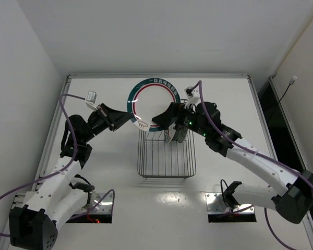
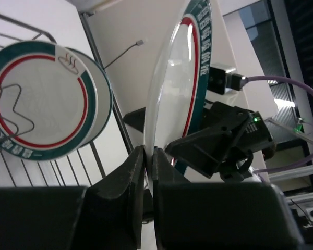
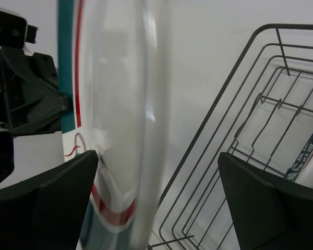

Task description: Load the plates into the dish rack

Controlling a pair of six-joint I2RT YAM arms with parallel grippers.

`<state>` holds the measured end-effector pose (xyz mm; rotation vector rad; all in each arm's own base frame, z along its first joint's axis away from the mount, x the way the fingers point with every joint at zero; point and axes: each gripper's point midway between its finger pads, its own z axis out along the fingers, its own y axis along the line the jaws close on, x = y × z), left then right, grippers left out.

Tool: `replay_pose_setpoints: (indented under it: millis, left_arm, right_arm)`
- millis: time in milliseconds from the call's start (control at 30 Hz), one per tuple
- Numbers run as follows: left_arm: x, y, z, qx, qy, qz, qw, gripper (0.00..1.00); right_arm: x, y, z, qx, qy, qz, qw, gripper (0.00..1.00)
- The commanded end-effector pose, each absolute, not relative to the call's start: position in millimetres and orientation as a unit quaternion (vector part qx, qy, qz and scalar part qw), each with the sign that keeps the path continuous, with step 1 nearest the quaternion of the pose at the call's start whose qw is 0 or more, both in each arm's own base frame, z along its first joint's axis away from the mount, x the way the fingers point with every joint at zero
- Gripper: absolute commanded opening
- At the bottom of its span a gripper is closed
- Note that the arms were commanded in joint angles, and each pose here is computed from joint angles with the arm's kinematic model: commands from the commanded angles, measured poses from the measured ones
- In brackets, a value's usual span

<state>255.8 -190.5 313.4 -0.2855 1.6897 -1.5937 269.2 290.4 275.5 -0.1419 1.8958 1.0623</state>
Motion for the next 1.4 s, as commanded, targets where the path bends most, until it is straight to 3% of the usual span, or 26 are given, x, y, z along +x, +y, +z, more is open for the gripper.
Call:
replay_pose_setpoints:
  millis: [0, 33, 67, 100, 167, 200, 233, 300, 333, 367, 400, 433, 500, 733, 833, 867, 900, 1033, 1367]
  left_arm:
    - [234, -203, 369, -0.044, 0.603, -0.679, 0.416, 0.00]
    - [233, -203, 375, -0.041, 0.600, -0.680, 0.420, 0.00]
    - [232, -206, 375, -0.039, 0.599, -0.682, 0.417, 0.00]
    - [231, -211, 372, -0.035, 0.603, -0.683, 0.411, 0.00]
    - [232, -216, 366, -0.033, 0.610, -0.682, 0.401, 0.00]
    - [233, -220, 359, -0.031, 0.619, -0.677, 0.396, 0.00]
    - [232, -221, 353, -0.029, 0.629, -0.672, 0.390, 0.04]
    - [242, -221, 320, -0.038, 0.677, -0.635, 0.371, 0.23]
    - [247, -216, 311, -0.042, 0.693, -0.616, 0.373, 0.39]
    - [252, -213, 297, -0.046, 0.715, -0.594, 0.367, 0.48]
    - [254, -207, 263, -0.079, 0.764, -0.552, 0.324, 0.53]
    - [267, -194, 262, -0.064, 0.780, -0.506, 0.363, 0.59]
    - [268, -174, 226, -0.100, 0.840, -0.420, 0.328, 0.64]
    - [289, -89, 233, -0.161, 0.883, -0.178, 0.402, 0.70]
    - [287, -49, 251, -0.213, 0.859, -0.096, 0.455, 0.84]
    - [285, -41, 256, -0.223, 0.851, -0.080, 0.469, 0.96]
    - [282, -27, 266, -0.239, 0.835, -0.057, 0.492, 1.00]
    - [276, -8, 272, -0.247, 0.822, -0.014, 0.513, 1.00]
    - [269, 13, 221, -0.251, 0.824, 0.044, 0.506, 1.00]
  right_arm:
    - [268, 301, 292, -0.072, 0.739, 0.483, 0.464, 0.95]
    - [268, 301, 292, -0.069, 0.740, 0.485, 0.462, 0.92]
    - [267, 300, 298, -0.069, 0.732, 0.489, 0.468, 0.81]
    - [268, 298, 295, -0.070, 0.733, 0.490, 0.467, 0.39]
    - [268, 291, 304, -0.070, 0.730, 0.487, 0.475, 0.07]
    - [273, 285, 315, -0.054, 0.726, 0.477, 0.492, 0.00]
    - [272, 275, 319, -0.045, 0.732, 0.459, 0.501, 0.00]
    - [284, 252, 339, -0.010, 0.730, 0.411, 0.545, 0.00]
    - [285, 242, 326, 0.002, 0.758, 0.373, 0.535, 0.00]
    - [287, 232, 348, 0.014, 0.753, 0.358, 0.551, 0.00]
    - [297, 224, 341, 0.032, 0.769, 0.317, 0.555, 0.00]
    - [301, 215, 335, 0.047, 0.783, 0.284, 0.551, 0.00]
    - [304, 199, 317, 0.080, 0.821, 0.190, 0.533, 0.00]
    - [288, 206, 277, 0.103, 0.867, 0.016, 0.488, 0.00]
    - [284, 229, 277, 0.101, 0.870, -0.038, 0.481, 0.00]
    - [285, 232, 274, 0.102, 0.869, -0.060, 0.480, 0.00]
    - [282, 231, 249, 0.072, 0.880, -0.127, 0.452, 0.00]
    - [288, 248, 241, 0.069, 0.878, -0.139, 0.453, 0.00]
    - [300, 230, 220, 0.075, 0.879, -0.179, 0.435, 0.00]
